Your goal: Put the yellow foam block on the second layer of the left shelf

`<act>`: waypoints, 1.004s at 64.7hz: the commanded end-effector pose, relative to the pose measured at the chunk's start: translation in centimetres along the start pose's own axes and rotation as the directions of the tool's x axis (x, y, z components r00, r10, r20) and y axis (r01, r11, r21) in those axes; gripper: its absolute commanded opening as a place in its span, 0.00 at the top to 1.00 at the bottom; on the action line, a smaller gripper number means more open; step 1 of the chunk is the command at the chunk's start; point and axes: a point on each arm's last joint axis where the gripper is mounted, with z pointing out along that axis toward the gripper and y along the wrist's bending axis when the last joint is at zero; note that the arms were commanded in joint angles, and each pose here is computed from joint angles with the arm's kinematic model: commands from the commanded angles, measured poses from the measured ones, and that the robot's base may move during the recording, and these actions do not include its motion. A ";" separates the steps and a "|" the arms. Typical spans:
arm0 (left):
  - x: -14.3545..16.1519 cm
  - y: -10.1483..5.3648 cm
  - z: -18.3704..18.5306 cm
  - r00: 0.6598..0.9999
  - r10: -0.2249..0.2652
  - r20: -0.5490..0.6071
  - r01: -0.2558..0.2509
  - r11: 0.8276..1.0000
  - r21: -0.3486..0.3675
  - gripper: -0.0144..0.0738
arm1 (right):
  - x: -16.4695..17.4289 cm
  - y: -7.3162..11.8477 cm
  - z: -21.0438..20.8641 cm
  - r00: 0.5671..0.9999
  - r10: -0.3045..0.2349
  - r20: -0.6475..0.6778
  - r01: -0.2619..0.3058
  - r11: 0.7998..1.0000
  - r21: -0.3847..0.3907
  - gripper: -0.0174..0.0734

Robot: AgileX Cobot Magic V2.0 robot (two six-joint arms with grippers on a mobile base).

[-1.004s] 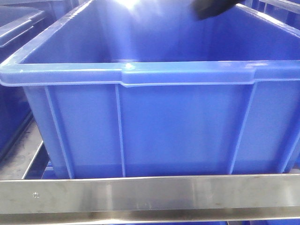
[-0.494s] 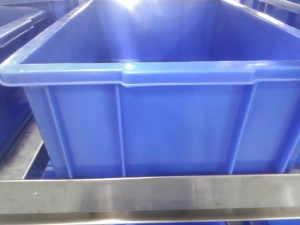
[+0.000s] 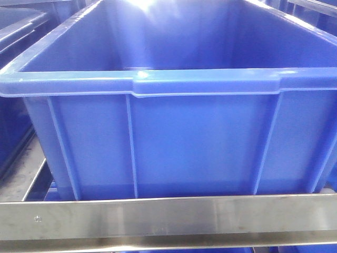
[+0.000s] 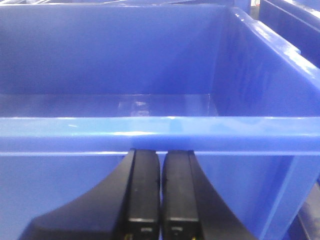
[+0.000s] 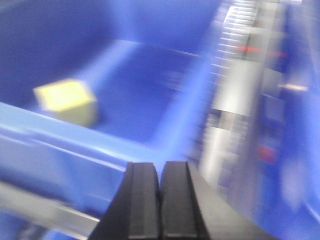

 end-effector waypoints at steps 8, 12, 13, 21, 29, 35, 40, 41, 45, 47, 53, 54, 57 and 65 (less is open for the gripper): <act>0.0 -0.2 0.0 0.997 -0.004 0.073 0.003 1.000 0.015 0.68 | 2.2 -0.6 -0.3 0.992 0.047 0.113 -0.060 0.991 0.118 0.75; 0.0 -0.2 0.0 0.997 -0.004 0.073 0.003 1.000 0.015 0.68 | 3.2 -0.7 -0.2 0.992 0.048 0.117 -0.064 0.988 0.137 0.75; 0.0 -0.2 0.0 0.997 -0.004 0.073 0.003 1.000 0.015 0.68 | 3.4 -0.7 -0.2 0.992 0.048 0.120 -0.065 0.988 0.141 0.75; 0.0 -0.2 0.0 0.997 -0.004 0.073 0.003 1.000 0.015 0.68 | 4.2 -0.8 -0.3 0.988 0.043 0.147 -0.067 0.985 0.160 0.75; 0.0 -0.2 0.0 0.997 -0.004 0.073 0.003 1.000 0.015 0.68 | 4.0 -0.9 -0.4 0.985 0.036 0.171 -0.067 0.982 0.177 0.75; 0.0 -0.2 0.0 0.997 -0.004 0.073 0.003 1.000 0.015 0.68 | 3.9 -1.0 -0.4 0.984 0.033 0.175 -0.068 0.978 0.197 0.75; 0.0 -0.2 0.0 0.997 -0.004 0.073 0.003 1.000 0.015 0.68 | 3.9 -1.0 -0.4 0.983 0.032 0.179 -0.069 0.976 0.207 0.75; 0.0 -0.2 0.0 0.997 -0.004 0.073 0.003 1.000 0.015 0.68 | 3.9 -1.0 -0.4 0.983 0.032 0.180 -0.070 0.976 0.207 0.75; 0.0 -0.2 0.0 0.997 -0.004 0.073 0.003 1.000 0.015 0.68 | 3.9 -1.0 -0.4 0.983 0.031 0.183 -0.070 0.976 0.208 0.75; 0.0 -0.2 0.0 0.997 -0.004 0.073 0.003 1.000 0.015 0.68 | 3.9 -1.0 -0.4 0.983 0.031 0.182 -0.070 0.976 0.208 0.75; 0.0 -0.2 0.0 0.997 -0.004 0.073 0.003 1.000 0.015 0.68 | 3.9 -1.0 -0.4 0.983 0.032 0.178 -0.070 0.976 0.208 0.75; 0.0 -0.2 0.0 0.997 -0.004 0.073 0.003 1.000 0.015 0.68 | 3.9 -1.0 -0.4 0.984 0.032 0.177 -0.070 0.976 0.208 0.75; 0.0 -0.2 0.0 0.997 -0.004 0.073 0.003 1.000 0.015 0.68 | 3.9 -1.0 -0.4 0.984 0.033 0.176 -0.070 0.976 0.208 0.75; 0.0 -0.2 0.0 0.997 -0.004 0.073 0.003 1.000 0.015 0.68 | 3.9 -1.0 -0.4 0.984 0.033 0.176 -0.070 0.976 0.208 0.75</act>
